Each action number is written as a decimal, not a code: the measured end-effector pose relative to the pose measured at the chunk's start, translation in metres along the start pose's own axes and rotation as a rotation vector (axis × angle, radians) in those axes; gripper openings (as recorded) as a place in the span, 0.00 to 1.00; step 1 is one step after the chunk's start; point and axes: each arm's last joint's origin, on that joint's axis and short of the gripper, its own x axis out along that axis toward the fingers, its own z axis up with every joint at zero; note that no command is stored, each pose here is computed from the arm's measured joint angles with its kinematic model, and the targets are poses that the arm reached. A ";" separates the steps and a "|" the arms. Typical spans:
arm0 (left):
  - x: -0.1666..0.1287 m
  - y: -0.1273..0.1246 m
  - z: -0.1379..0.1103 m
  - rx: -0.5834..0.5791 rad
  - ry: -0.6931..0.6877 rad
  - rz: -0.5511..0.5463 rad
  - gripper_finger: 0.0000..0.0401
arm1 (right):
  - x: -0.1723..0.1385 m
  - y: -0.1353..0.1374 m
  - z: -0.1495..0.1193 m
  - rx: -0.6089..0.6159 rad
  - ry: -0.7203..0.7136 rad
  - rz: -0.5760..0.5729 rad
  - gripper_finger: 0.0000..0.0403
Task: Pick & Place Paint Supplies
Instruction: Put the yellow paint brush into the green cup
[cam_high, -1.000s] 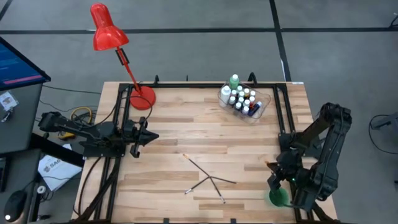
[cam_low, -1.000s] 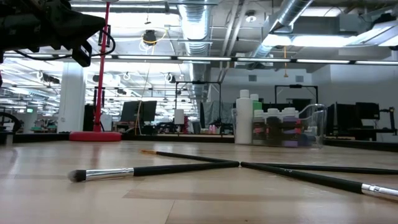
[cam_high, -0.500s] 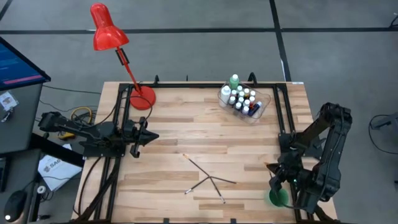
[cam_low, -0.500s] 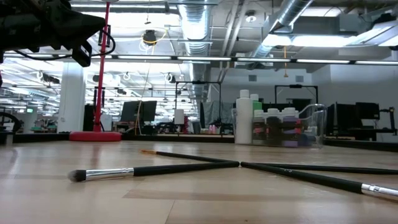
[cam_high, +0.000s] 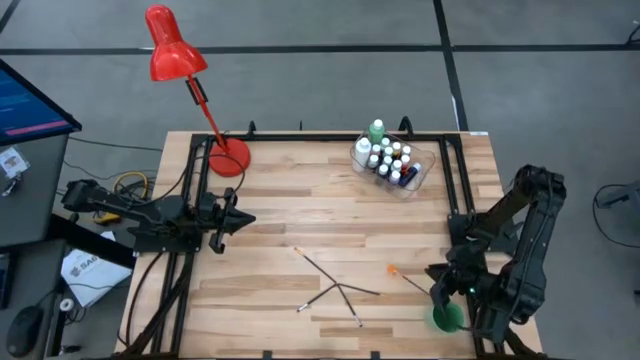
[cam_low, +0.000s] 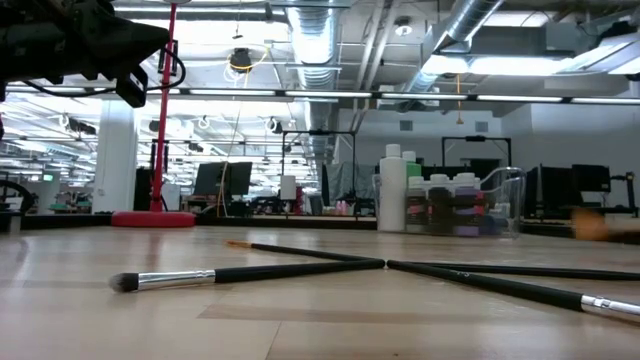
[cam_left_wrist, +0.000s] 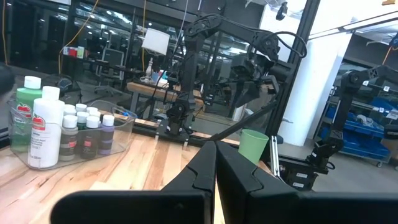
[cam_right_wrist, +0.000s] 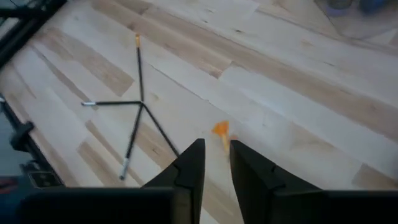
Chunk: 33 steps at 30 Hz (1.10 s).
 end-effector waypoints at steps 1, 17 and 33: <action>0.000 0.000 0.000 0.000 0.000 0.000 0.00 | 0.001 0.002 0.002 0.017 -0.002 0.002 0.18; 0.000 0.000 0.000 0.000 0.000 0.000 0.00 | 0.097 0.030 0.110 -0.105 0.546 -0.203 0.27; 0.000 0.000 0.000 0.000 -0.001 0.000 0.00 | 0.186 0.037 0.102 -0.547 0.753 -0.320 0.56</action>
